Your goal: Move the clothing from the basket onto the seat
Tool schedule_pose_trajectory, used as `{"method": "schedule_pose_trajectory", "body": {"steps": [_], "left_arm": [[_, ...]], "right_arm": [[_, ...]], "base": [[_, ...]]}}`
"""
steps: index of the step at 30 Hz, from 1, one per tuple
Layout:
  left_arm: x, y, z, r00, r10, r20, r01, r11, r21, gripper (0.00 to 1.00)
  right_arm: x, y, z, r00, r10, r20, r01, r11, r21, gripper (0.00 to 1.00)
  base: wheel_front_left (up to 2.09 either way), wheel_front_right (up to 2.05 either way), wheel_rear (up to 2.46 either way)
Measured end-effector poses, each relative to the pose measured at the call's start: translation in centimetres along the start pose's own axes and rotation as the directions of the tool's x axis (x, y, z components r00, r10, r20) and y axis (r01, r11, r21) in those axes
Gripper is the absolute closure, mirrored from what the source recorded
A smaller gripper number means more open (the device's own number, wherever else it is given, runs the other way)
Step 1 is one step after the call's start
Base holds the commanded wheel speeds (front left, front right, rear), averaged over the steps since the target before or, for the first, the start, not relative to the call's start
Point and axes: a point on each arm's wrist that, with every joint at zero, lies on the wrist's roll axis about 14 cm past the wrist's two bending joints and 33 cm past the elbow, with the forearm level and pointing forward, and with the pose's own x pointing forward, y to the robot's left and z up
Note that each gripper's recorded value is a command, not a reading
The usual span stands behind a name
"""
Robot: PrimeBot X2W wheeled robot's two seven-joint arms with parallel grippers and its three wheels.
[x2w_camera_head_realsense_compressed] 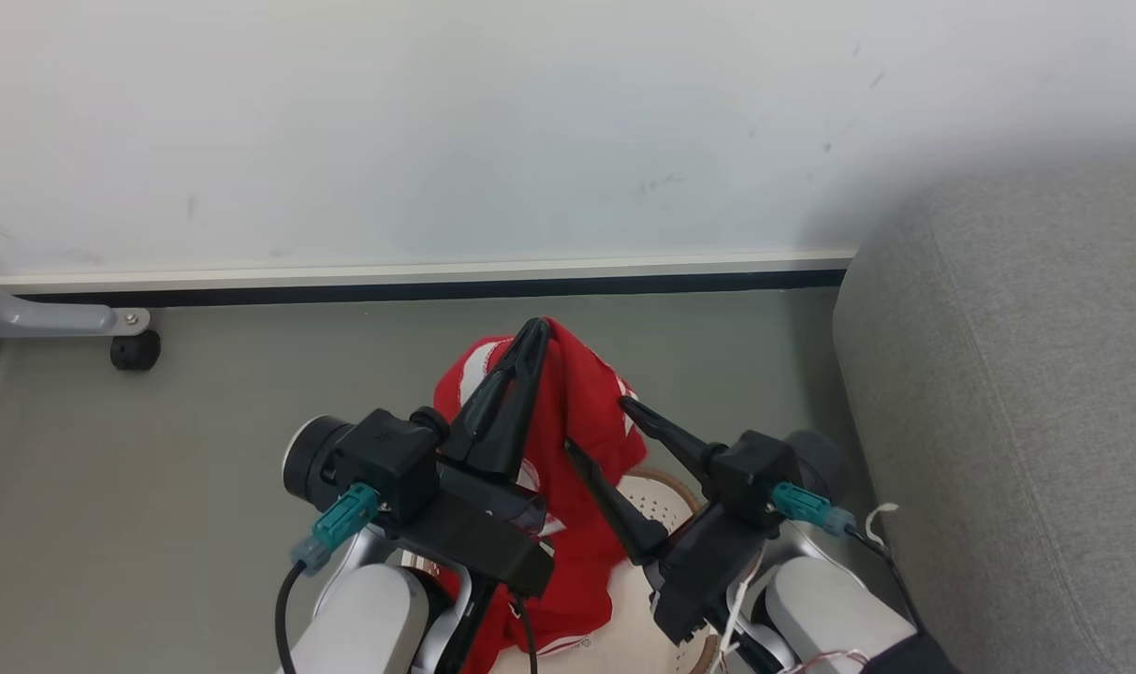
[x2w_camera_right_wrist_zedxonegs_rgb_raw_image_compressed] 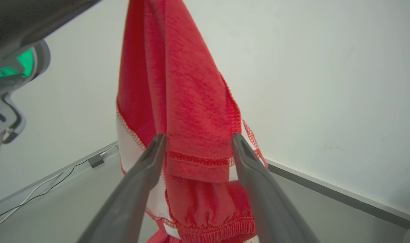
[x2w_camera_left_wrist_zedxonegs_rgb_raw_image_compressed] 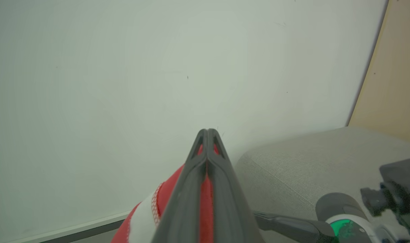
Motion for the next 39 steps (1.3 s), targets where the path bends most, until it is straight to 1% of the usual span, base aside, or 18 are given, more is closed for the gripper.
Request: {"method": "schedule_pose_trajectory", "body": {"steps": [4, 6, 7, 11, 17, 18, 19, 20, 31, 32, 34, 35, 36, 39], "left_arm": [[0.0, 0.1, 0.0, 1.000, 0.002, -0.001, -0.002, 1.000, 0.000, 1.00], [0.1, -0.1, 0.0, 1.000, -0.005, 0.001, 0.005, 1.000, 0.001, 1.00], [0.1, -0.1, 0.1, 1.000, -0.006, 0.004, 0.006, 1.000, 0.000, 1.00], [0.1, -0.2, 0.0, 1.000, -0.013, 0.001, 0.013, 1.000, -0.001, 1.00], [0.0, -0.3, -0.1, 1.000, -0.018, -0.004, 0.018, 1.000, -0.002, 1.00], [0.0, -0.3, -0.1, 1.000, -0.018, -0.003, 0.018, 1.000, -0.001, 1.00], [0.0, -0.3, 0.0, 1.000, -0.018, -0.003, 0.018, 1.000, 0.000, 1.00], [0.1, -0.3, 0.0, 1.000, -0.018, -0.002, 0.018, 1.000, 0.000, 1.00], [0.2, -0.2, 0.1, 1.000, -0.017, 0.002, 0.017, 1.000, -0.002, 1.00], [0.3, -0.2, 0.1, 1.000, -0.017, 0.003, 0.017, 1.000, -0.004, 0.92], [0.3, -0.2, 0.1, 1.000, -0.019, 0.003, 0.019, 1.000, -0.004, 0.53], [0.3, -0.3, 0.1, 1.000, -0.020, 0.003, 0.020, 1.000, -0.005, 0.09], [0.3, -0.3, 0.1, 1.000, -0.021, 0.003, 0.021, 1.000, -0.005, 0.00], [0.4, -0.4, 0.1, 1.000, -0.023, 0.003, 0.023, 1.000, -0.013, 0.00]], "right_arm": [[0.7, 0.1, -0.3, 0.999, 0.025, -0.026, -0.025, 0.999, -0.023, 0.00], [1.2, 0.7, 0.0, 0.998, 0.052, -0.023, -0.052, 0.998, -0.022, 0.00], [1.7, 1.6, 0.3, 0.996, 0.090, -0.019, -0.090, 0.996, -0.021, 0.00], [2.5, 2.2, 0.9, 0.992, 0.124, -0.014, -0.125, 0.992, -0.031, 0.00], [3.4, 2.3, 0.6, 0.990, 0.134, -0.038, -0.135, 0.990, -0.030, 0.00], [3.5, 2.3, 0.5, 0.990, 0.134, -0.043, -0.136, 0.990, -0.029, 0.01], [3.6, 2.2, 0.5, 0.990, 0.131, -0.044, -0.132, 0.991, -0.025, 0.97], [3.7, 2.2, 0.4, 0.990, 0.132, -0.049, -0.133, 0.991, -0.018, 1.00], [3.9, 1.9, -0.1, 0.992, 0.117, -0.054, -0.115, 0.993, 0.027, 1.00], [3.9, 1.7, 0.0, 0.993, 0.112, -0.048, -0.111, 0.993, 0.029, 1.00], [4.0, 1.4, 0.2, 0.994, 0.103, -0.042, -0.101, 0.994, 0.034, 1.00], [3.9, 1.2, 0.2, 0.995, 0.097, -0.039, -0.095, 0.995, 0.040, 1.00], [3.9, 1.0, 0.1, 0.995, 0.090, -0.038, -0.089, 0.995, 0.044, 1.00], [3.8, 0.1, 0.0, 0.998, 0.056, -0.039, -0.054, 0.997, 0.060, 1.00]], "base": [[0.00, 0.00, 0.00], [0.00, 0.00, 0.00], [0.00, 0.00, 0.00], [0.00, 0.00, 0.00], [0.00, 0.00, 0.00], [0.00, 0.00, 0.00], [0.00, 0.00, 0.00], [0.00, 0.00, 0.00], [0.00, 0.00, 0.00], [0.00, 0.00, 0.00], [0.00, 0.00, 0.00], [0.00, 0.00, 0.00], [0.00, 0.00, 0.00], [0.00, 0.00, 0.00]]}}
